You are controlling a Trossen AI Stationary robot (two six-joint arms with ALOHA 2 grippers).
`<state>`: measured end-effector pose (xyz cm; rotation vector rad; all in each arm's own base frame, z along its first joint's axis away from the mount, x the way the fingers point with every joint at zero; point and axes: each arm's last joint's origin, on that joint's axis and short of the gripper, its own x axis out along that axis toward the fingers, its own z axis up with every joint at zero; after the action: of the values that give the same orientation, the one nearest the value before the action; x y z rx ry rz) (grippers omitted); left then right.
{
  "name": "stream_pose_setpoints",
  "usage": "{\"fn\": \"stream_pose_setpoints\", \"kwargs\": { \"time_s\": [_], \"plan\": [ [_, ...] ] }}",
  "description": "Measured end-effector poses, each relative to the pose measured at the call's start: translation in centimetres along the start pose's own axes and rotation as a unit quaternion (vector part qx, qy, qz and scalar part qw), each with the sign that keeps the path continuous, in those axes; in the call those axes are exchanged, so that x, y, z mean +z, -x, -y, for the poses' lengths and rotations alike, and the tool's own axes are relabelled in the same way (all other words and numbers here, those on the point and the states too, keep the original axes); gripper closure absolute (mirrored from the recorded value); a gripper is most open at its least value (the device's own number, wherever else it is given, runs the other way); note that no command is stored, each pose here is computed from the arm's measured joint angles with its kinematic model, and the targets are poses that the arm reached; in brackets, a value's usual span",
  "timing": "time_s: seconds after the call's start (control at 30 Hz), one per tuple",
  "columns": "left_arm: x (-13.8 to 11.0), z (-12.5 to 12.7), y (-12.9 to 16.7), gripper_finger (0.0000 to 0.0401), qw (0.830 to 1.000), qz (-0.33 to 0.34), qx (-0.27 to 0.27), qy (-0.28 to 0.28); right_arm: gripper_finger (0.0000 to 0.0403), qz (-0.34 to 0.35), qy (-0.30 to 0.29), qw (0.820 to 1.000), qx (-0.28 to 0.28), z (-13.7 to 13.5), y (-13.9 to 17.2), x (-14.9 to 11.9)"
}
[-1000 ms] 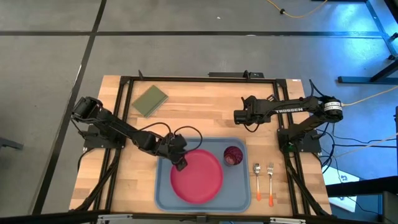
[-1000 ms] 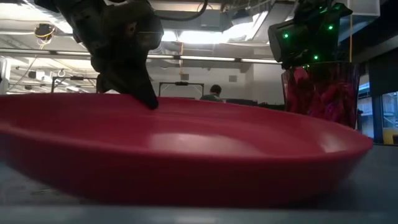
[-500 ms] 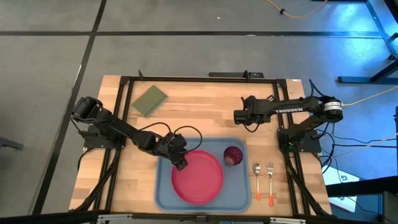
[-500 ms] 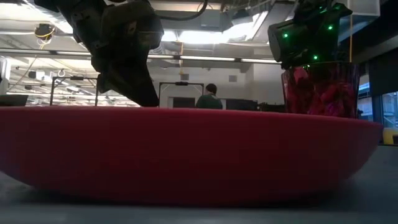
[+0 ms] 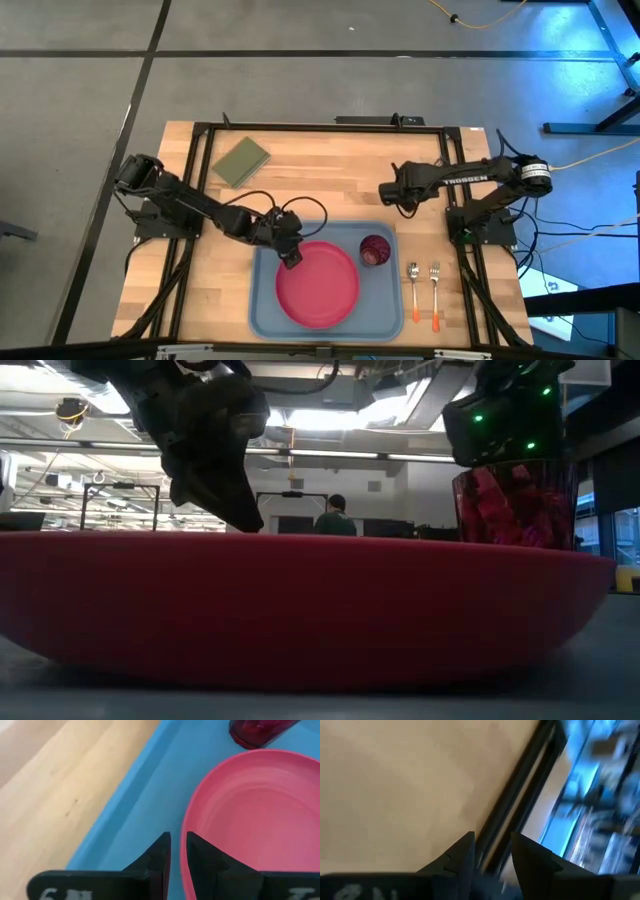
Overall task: Pick and place plate/cup/fork/spoon on tray
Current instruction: Put the orange fork on the blue tray to the right of the pink plate
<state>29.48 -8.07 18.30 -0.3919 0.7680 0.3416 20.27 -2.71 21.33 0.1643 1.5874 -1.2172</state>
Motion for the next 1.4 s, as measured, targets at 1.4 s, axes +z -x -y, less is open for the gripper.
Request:
{"fn": "stream_pose_setpoints", "kwargs": {
  "time_s": [1.4],
  "plan": [
    [1.2,-1.5,1.1,0.0347,0.995,-0.018,-0.004,-0.099,0.0271,-0.138,-0.211,0.936,0.246,-8.9,6.5,-23.3]
  ]
}}
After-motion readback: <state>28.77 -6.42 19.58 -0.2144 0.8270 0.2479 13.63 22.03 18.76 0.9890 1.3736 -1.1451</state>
